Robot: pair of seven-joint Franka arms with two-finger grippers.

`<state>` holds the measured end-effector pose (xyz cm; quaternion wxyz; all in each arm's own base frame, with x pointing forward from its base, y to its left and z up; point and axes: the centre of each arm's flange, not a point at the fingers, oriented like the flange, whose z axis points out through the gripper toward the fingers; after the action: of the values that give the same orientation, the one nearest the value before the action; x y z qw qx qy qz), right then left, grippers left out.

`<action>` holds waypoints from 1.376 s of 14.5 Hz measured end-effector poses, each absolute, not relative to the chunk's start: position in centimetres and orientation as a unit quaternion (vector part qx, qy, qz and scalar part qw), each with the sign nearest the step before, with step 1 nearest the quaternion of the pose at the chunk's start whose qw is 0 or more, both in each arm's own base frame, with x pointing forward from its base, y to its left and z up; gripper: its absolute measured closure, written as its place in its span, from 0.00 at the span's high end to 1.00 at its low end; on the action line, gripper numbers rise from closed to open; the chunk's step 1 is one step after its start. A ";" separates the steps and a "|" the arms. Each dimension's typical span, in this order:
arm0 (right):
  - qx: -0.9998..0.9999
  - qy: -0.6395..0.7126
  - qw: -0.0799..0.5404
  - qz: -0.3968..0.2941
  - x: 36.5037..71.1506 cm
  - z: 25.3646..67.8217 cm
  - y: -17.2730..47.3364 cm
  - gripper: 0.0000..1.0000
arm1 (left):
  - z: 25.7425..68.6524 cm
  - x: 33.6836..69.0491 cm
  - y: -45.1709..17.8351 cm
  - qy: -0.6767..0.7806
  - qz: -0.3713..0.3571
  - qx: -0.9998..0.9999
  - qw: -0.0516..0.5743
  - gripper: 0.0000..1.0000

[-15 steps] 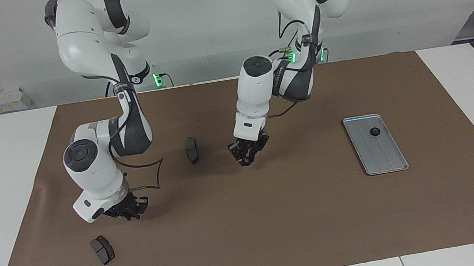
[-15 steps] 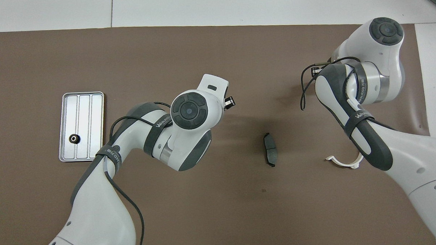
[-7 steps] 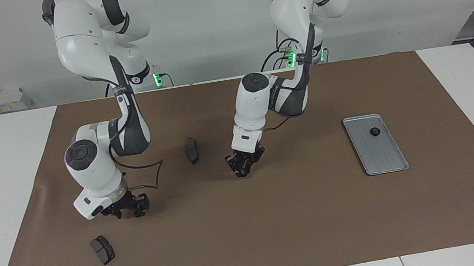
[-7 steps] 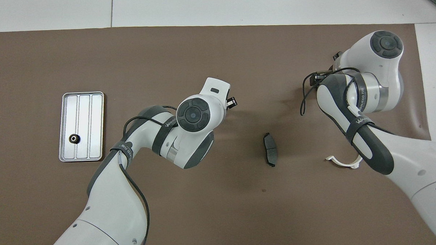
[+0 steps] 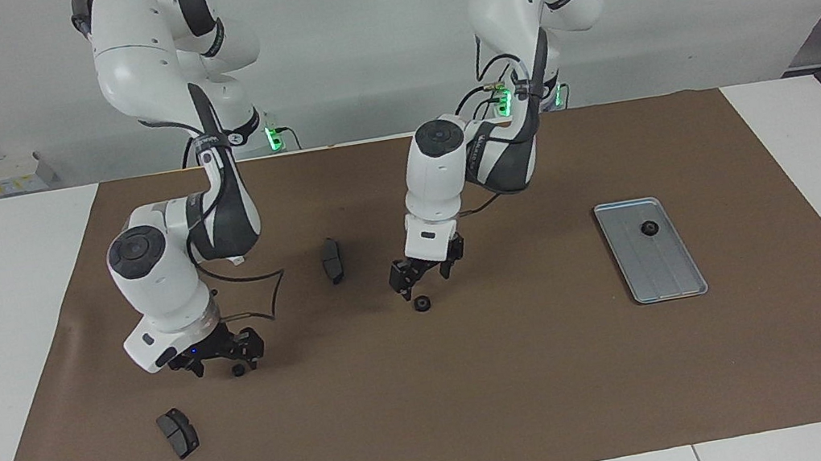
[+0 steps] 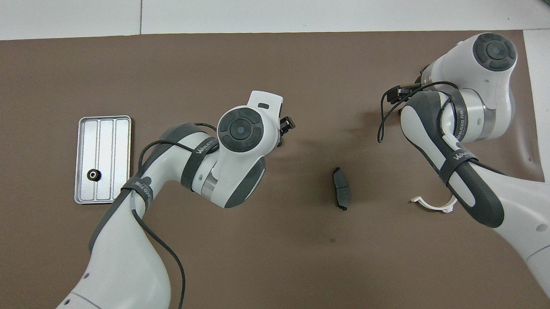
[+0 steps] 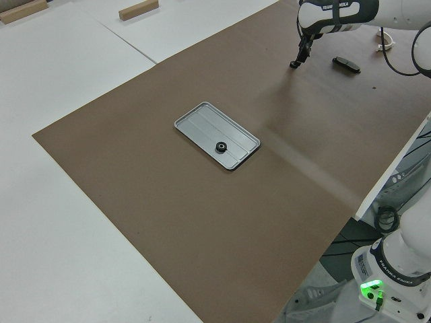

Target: Place bearing gear from tray to pile

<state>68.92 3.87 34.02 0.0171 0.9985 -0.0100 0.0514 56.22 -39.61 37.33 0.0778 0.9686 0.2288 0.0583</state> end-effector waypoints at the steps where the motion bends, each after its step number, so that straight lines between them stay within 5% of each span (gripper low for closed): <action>1: 0.998 -0.009 0.016 0.054 68.9 34.2 4.4 1.00 | 39.7 57.3 -36.5 0.250 0.056 0.964 0.070 1.00; 6: 0.997 -0.035 -0.002 0.070 67.7 35.7 16.8 1.00 | 45.2 61.1 -18.4 0.289 0.020 0.957 0.019 1.00; 11: 0.995 -0.046 -0.030 0.085 62.7 36.3 34.4 1.00 | 41.5 61.6 -4.0 0.301 -0.021 0.953 -0.003 1.00; 17: 0.995 -0.024 -0.022 0.094 62.5 31.1 38.8 0.94 | 34.8 56.9 4.7 0.317 0.013 0.948 0.007 1.00; 20: 0.995 -0.017 -0.011 0.098 62.5 30.5 38.6 0.84 | 32.6 55.3 4.6 0.317 0.023 0.948 0.009 0.66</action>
<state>62.54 38.56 30.52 -0.0107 0.9950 -0.0171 0.0976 55.26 4.57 32.56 0.0091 0.9479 0.3175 0.0235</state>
